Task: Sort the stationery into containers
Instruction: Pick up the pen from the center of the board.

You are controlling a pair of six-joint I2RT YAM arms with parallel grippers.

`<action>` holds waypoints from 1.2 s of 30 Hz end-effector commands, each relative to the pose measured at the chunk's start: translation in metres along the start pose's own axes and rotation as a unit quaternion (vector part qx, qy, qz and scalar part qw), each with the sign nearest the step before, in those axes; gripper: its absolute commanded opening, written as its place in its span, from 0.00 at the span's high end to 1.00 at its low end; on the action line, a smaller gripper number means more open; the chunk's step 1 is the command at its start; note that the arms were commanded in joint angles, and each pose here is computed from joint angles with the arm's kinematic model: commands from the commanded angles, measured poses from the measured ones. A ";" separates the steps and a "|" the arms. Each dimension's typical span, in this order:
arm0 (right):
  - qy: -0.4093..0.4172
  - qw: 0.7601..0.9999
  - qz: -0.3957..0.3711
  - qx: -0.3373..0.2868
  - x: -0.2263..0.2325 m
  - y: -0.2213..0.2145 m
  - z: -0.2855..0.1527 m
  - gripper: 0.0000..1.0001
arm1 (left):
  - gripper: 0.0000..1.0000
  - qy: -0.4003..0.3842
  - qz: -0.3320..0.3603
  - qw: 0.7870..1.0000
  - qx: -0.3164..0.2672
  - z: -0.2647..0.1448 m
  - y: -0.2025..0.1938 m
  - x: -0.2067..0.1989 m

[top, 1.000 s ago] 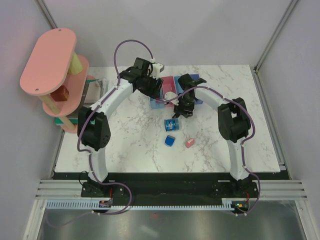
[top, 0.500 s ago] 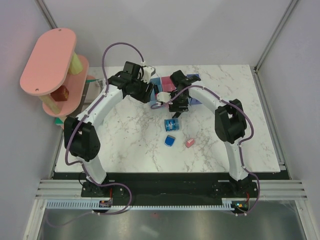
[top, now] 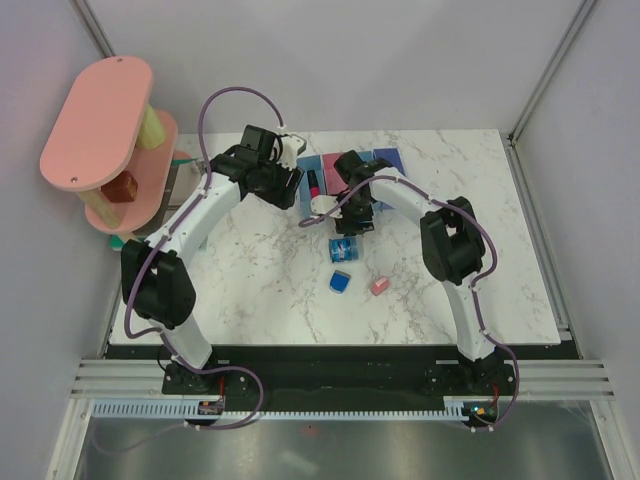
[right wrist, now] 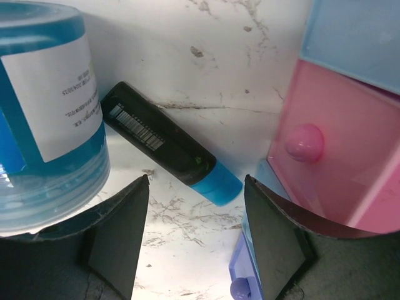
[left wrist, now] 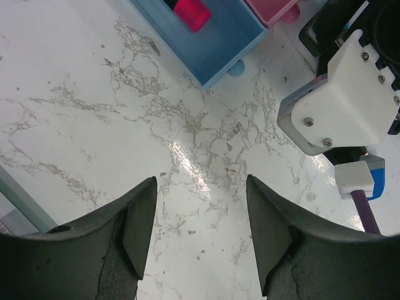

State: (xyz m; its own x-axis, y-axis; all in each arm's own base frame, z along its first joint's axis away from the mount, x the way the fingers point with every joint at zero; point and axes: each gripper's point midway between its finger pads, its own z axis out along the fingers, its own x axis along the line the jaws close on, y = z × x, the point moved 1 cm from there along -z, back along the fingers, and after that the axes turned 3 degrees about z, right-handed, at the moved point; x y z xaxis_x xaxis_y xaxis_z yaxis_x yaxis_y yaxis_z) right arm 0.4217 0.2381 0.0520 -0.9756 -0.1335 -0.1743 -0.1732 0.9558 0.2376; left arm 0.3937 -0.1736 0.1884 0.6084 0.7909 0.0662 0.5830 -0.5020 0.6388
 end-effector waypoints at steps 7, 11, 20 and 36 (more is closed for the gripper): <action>0.017 0.998 -0.051 0.017 -0.005 -0.006 0.017 0.24 | 0.34 0.018 0.017 1.000 -0.003 -0.017 -0.004 0.006; 0.042 0.997 -0.064 0.016 -0.002 -0.008 0.030 0.22 | 0.34 0.021 0.017 1.000 0.004 -0.017 -0.009 0.007; 0.106 0.992 -0.066 0.017 0.022 -0.014 0.045 0.30 | 0.34 0.031 0.020 0.999 0.004 -0.027 -0.009 0.013; 0.226 0.974 -0.025 0.018 0.087 -0.027 0.045 0.32 | 0.34 0.038 0.016 0.999 -0.009 -0.045 -0.006 0.016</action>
State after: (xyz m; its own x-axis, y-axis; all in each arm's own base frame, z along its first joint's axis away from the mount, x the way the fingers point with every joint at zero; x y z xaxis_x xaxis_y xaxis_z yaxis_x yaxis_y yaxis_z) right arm 0.4034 0.2290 0.0255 -0.9596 -0.2815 -0.0056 -0.2772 0.9412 0.1931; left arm 0.3808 -0.1498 0.1979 0.5835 0.8048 0.1089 0.5933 -0.5140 0.6196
